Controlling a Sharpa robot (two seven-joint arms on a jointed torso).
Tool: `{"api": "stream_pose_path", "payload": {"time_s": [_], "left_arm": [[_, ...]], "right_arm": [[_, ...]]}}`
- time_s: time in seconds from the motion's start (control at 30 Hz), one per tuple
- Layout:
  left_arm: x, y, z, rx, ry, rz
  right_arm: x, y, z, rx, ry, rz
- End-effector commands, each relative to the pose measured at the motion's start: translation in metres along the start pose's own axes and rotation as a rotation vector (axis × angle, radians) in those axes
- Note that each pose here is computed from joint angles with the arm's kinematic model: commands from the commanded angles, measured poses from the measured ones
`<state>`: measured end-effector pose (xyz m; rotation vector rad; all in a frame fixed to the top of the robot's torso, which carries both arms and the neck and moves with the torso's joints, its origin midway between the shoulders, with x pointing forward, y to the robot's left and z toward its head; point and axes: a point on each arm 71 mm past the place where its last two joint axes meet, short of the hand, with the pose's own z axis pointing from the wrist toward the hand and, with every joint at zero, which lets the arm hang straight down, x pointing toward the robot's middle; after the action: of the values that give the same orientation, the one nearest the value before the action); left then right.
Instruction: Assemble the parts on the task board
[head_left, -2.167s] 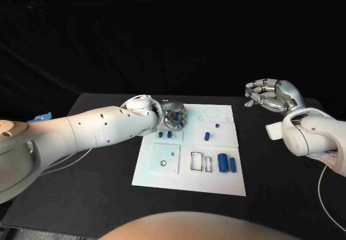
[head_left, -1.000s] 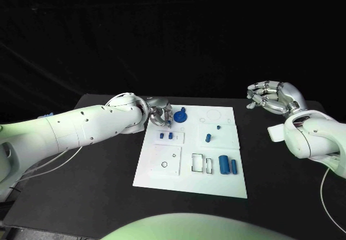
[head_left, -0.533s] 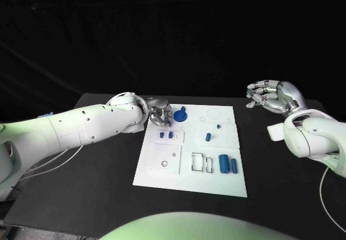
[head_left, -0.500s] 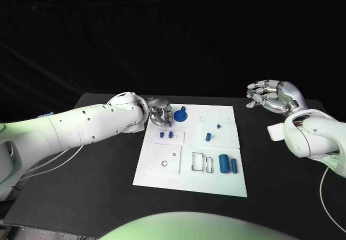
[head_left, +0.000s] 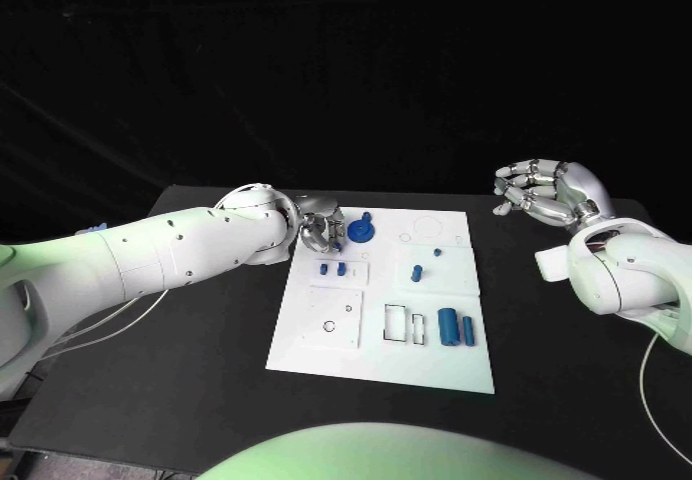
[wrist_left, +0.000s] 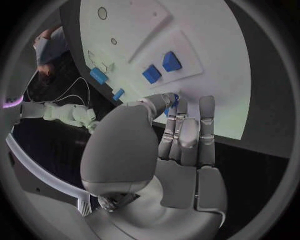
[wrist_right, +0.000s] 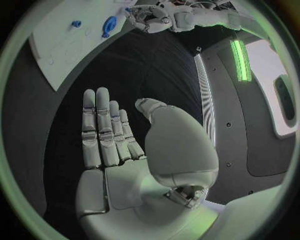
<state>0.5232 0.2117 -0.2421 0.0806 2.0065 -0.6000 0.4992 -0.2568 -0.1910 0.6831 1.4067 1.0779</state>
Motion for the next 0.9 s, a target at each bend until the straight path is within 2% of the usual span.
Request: {"api": "stream_pose_path", "payload": {"time_s": [0.03, 0.9], "left_arm": [[0.0014, -0.0005, 0.0009, -0.004, 0.018, 0.019], [0.0054, -0.0011, 0.0022, -0.008, 0.044, 0.028]], "right_arm": [[0.0008, 0.0007, 0.0, -0.011, 0.008, 0.002], [-0.0001, -0.0005, -0.0006, -0.006, 0.008, 0.001]]}}
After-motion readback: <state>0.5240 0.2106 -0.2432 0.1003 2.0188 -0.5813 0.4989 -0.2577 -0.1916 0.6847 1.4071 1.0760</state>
